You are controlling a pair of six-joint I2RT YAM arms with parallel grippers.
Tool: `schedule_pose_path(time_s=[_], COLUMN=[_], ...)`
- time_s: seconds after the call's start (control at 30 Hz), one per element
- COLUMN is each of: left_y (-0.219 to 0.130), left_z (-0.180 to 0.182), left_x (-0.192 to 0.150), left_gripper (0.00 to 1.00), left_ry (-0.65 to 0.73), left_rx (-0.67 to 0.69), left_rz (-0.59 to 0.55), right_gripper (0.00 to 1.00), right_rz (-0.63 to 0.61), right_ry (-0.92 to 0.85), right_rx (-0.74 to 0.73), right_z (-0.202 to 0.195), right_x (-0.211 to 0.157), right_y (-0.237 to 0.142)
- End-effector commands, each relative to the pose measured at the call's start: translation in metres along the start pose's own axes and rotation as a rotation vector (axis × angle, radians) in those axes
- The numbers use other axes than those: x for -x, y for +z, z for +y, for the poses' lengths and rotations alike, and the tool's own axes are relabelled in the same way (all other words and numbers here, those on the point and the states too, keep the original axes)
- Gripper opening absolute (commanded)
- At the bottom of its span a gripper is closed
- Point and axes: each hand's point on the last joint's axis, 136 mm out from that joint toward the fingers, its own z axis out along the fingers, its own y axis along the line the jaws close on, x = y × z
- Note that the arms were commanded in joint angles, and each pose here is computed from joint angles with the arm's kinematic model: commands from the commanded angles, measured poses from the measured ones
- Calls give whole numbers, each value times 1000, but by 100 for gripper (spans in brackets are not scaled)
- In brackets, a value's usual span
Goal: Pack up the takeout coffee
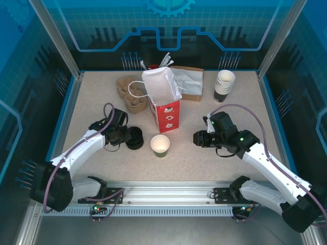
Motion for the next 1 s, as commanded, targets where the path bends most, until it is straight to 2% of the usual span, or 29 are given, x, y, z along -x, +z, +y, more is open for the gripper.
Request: schedule_pose_path(time_s=[0.0, 0.23, 0.33, 0.57, 0.77, 0.97], left_y=[-25, -64, -84, -127, -138, -135], left_z=[-7, -18, -26, -50, -84, -121], left_x=[8, 9, 6, -8, -28, -43], left_gripper=[15, 13, 13, 12, 12, 12], left_ry=[10, 56, 99, 254, 365, 445], left_rx=[-10, -26, -52, -78, -124, -162], left_rz=[-45, -86, -99, -124, -110, -97], right_gripper=[34, 36, 42, 47, 52, 55], right_rz=[-9, -50, -30, 41, 87, 120], right_ry=[-16, -33, -38, -50, -57, -58], right_rx=[59, 170, 200, 275, 342, 353], right_z=[13, 43, 54, 88, 115, 124], right_x=[4, 18, 20, 22, 23, 19], right_y=[-13, -39, -45, -48, -49, -42])
